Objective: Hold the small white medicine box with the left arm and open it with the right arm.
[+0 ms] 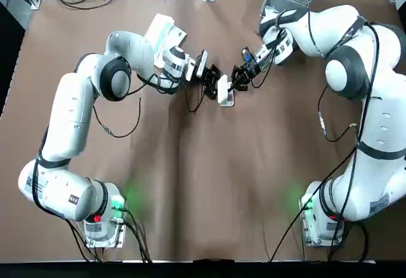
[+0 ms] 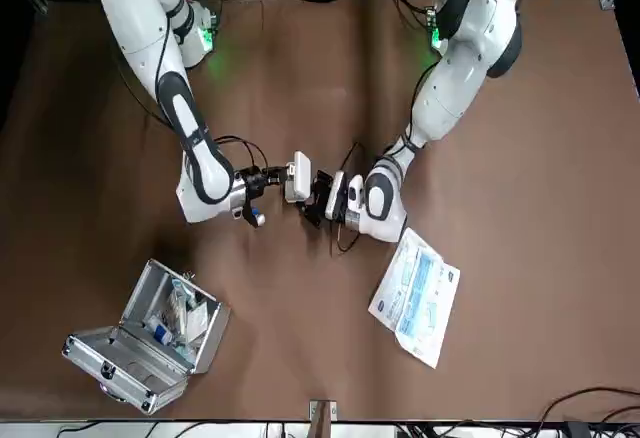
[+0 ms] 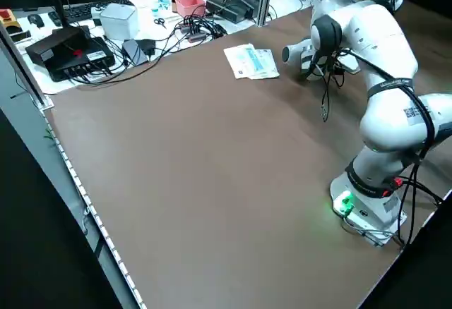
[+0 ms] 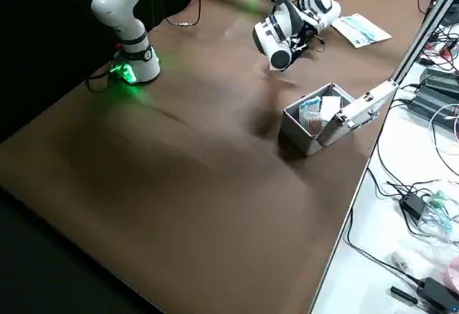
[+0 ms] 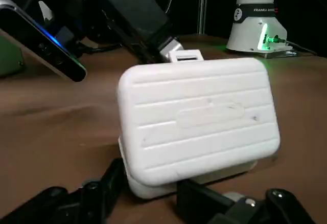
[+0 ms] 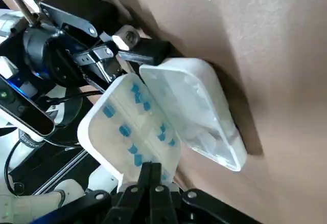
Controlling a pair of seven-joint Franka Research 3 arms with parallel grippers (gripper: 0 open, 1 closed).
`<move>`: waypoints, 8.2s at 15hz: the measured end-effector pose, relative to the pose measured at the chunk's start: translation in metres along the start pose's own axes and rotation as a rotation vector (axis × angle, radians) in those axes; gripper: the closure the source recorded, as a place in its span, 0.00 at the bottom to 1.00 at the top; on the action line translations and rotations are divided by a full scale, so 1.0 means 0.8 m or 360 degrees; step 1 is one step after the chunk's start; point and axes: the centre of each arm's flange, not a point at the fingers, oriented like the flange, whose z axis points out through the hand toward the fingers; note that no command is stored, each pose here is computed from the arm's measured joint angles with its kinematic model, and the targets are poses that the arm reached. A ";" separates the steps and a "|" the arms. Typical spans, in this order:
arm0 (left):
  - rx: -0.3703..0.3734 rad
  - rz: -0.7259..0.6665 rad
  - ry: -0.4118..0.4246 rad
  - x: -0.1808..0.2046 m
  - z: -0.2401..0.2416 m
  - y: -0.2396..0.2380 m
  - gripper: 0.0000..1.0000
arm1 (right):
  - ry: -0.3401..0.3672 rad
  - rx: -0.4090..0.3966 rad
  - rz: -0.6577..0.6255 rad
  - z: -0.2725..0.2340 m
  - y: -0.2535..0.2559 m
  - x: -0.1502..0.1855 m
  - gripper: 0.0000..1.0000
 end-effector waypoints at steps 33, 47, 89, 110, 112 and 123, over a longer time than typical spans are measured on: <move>-0.0098 -0.0092 0.0067 0.023 -0.164 -0.039 0.00 | 0.0035 0.0057 -0.0018 0.025 -0.030 -0.002 0.99; 0.0001 -0.0743 -0.0178 0.173 -0.479 -0.048 0.00 | 0.0221 -0.0108 -0.0037 0.098 -0.027 -0.004 0.99; 0.1586 -0.2866 -0.1423 0.499 -0.704 0.128 0.00 | 0.0402 -0.1305 -0.0171 -0.376 -0.233 -0.049 0.97; 0.1861 -0.2571 -0.1463 0.550 -0.657 0.118 0.00 | 0.0939 -0.1433 -0.0208 -0.572 -0.329 -0.282 0.01; 0.1888 -0.2587 -0.1446 0.546 -0.667 0.128 0.00 | 0.0981 -0.1427 -0.0238 -0.577 -0.342 -0.310 0.01; 0.1935 -0.2569 -0.1404 0.550 -0.674 0.128 0.00 | 0.0952 -0.1471 -0.0377 -0.563 -0.305 -0.394 0.01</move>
